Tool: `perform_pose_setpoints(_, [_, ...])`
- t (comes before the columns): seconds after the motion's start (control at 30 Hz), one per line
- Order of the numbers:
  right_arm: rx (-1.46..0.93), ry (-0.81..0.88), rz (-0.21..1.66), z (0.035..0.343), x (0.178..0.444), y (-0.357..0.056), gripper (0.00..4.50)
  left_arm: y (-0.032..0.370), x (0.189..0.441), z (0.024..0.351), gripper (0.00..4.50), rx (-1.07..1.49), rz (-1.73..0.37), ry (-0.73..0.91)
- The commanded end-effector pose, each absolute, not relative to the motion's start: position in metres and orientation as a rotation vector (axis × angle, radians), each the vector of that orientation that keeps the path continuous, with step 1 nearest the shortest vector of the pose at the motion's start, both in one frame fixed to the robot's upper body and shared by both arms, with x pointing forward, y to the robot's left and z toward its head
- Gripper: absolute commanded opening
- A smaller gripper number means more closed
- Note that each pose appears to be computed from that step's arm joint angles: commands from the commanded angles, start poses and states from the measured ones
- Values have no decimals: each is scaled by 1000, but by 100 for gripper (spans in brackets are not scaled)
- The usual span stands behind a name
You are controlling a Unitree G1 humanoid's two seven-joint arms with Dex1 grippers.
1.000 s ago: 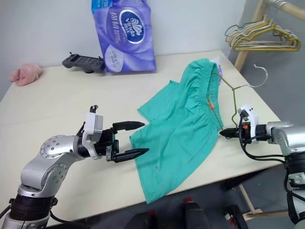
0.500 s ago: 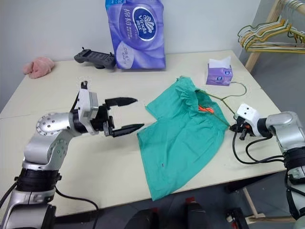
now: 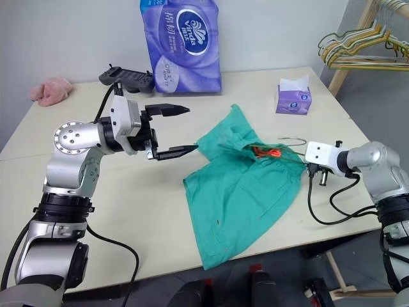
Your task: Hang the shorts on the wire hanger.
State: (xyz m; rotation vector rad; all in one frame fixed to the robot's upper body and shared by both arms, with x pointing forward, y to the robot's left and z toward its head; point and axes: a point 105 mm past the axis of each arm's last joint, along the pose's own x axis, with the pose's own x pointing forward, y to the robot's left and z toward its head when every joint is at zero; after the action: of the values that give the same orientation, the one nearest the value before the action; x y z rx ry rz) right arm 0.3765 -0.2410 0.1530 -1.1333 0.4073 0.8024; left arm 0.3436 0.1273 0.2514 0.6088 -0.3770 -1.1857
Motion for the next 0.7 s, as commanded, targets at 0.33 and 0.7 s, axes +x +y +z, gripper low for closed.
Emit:
perform_pose_setpoints(0.33, [-1319,233,779,206,380,-204,0,103,344,229,447,669,-1255,-313])
perform_pose_setpoints(0.7, [-1477,115,765,230,380,-180,0,94,365,214,447,967,-1140,-238])
